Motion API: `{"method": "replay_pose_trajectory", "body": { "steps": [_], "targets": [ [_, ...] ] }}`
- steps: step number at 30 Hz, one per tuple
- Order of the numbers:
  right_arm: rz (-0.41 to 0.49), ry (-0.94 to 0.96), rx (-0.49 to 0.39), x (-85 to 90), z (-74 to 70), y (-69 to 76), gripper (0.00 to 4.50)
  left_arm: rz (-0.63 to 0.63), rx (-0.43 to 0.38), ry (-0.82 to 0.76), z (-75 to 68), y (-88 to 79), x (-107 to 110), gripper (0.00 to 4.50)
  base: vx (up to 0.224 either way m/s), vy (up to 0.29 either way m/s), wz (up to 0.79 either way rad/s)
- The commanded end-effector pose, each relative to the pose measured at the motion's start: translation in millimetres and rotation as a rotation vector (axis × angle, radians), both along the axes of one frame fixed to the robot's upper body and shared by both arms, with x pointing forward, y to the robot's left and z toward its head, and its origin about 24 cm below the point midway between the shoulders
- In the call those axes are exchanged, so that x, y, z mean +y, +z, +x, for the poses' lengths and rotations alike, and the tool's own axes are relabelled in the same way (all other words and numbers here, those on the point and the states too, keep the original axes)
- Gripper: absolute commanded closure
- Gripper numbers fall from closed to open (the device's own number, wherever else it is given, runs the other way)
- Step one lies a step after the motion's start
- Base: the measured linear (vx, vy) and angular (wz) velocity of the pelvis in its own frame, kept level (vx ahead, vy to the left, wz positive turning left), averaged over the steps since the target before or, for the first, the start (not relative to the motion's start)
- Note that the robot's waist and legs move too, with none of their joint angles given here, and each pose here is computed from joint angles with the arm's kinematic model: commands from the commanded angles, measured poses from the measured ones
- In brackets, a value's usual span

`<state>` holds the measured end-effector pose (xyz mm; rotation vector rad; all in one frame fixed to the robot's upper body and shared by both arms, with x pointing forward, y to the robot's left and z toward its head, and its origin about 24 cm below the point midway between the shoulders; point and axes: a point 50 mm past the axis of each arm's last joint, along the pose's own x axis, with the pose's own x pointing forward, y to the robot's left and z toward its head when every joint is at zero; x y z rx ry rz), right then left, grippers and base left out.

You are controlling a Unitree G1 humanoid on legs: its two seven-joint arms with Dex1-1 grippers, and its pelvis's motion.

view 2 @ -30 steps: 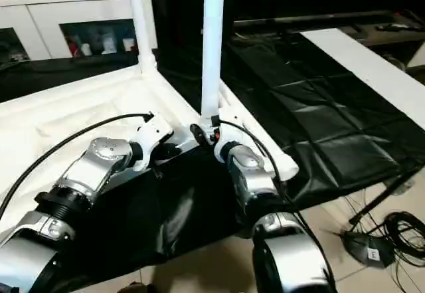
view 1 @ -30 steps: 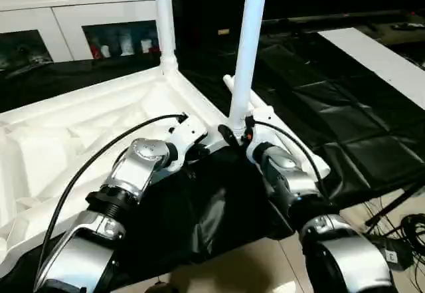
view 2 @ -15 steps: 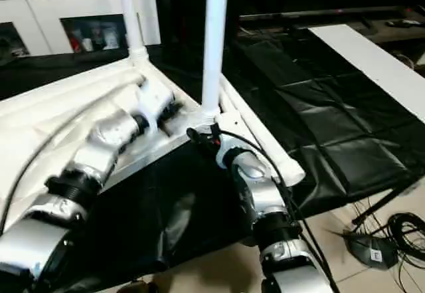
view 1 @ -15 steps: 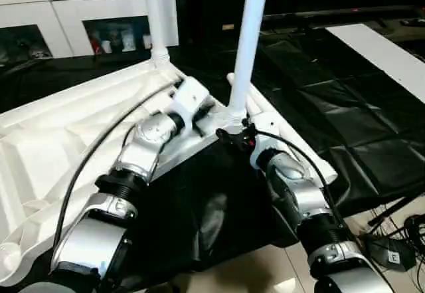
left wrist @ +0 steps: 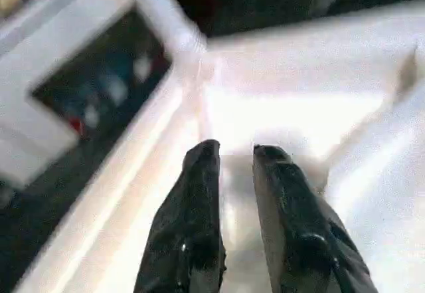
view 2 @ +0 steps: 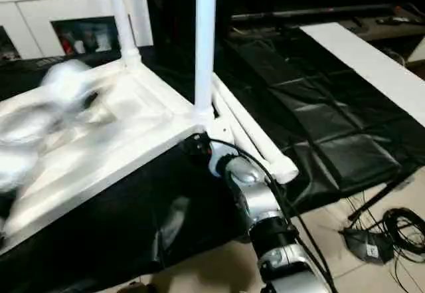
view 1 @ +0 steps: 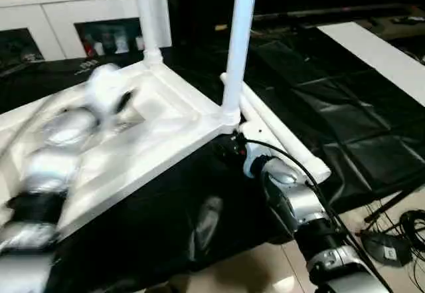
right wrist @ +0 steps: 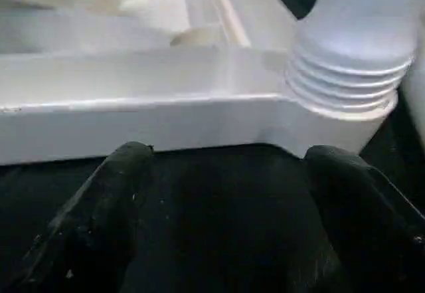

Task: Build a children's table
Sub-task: Rotate table base

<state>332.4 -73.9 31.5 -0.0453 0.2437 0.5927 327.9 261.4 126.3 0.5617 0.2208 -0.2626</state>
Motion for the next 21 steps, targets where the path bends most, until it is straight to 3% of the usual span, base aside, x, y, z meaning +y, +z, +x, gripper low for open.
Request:
{"method": "replay_pose_trajectory", "body": {
  "steps": [1,4,8,10,11,16,20,21],
  "targets": [
    [-0.011,-0.007,-0.005,1.9,4.9,4.1,0.61,0.016,0.048,0.026,-11.3,6.5,11.3,3.53,0.000,0.000,0.00],
    [-0.015,-0.005,-0.003,3.5,6.4,5.2,0.61,0.113,0.102,0.126,-25.1,9.9,39.0,3.53,0.000,0.000,0.00],
    [-0.012,0.011,0.003,5.5,5.3,4.8,0.61,0.186,0.106,0.287,-35.9,18.6,69.2,3.53,0.000,0.000,0.00],
    [-0.023,0.033,0.017,8.7,2.9,0.1,0.61,0.270,0.161,0.348,-47.9,15.3,86.7,3.53,0.000,0.000,0.00],
    [-0.023,0.033,0.017,8.7,2.8,0.0,0.61,0.272,0.162,0.349,-48.1,15.2,86.9,3.53,0.000,0.000,0.00],
    [-0.043,0.044,0.042,15.6,5.5,-6.6,0.61,0.319,0.320,0.352,-68.9,3.2,93.1,3.53,0.000,0.000,0.00],
    [-0.028,0.041,0.062,19.1,7.5,-7.7,0.61,0.287,0.303,0.310,-64.9,1.7,85.0,3.53,0.000,0.000,0.00],
    [-0.022,0.046,0.071,22.8,7.8,-9.1,0.61,0.241,0.306,0.252,-61.5,-0.7,73.6,3.53,0.000,0.000,0.00]
  ]
}}
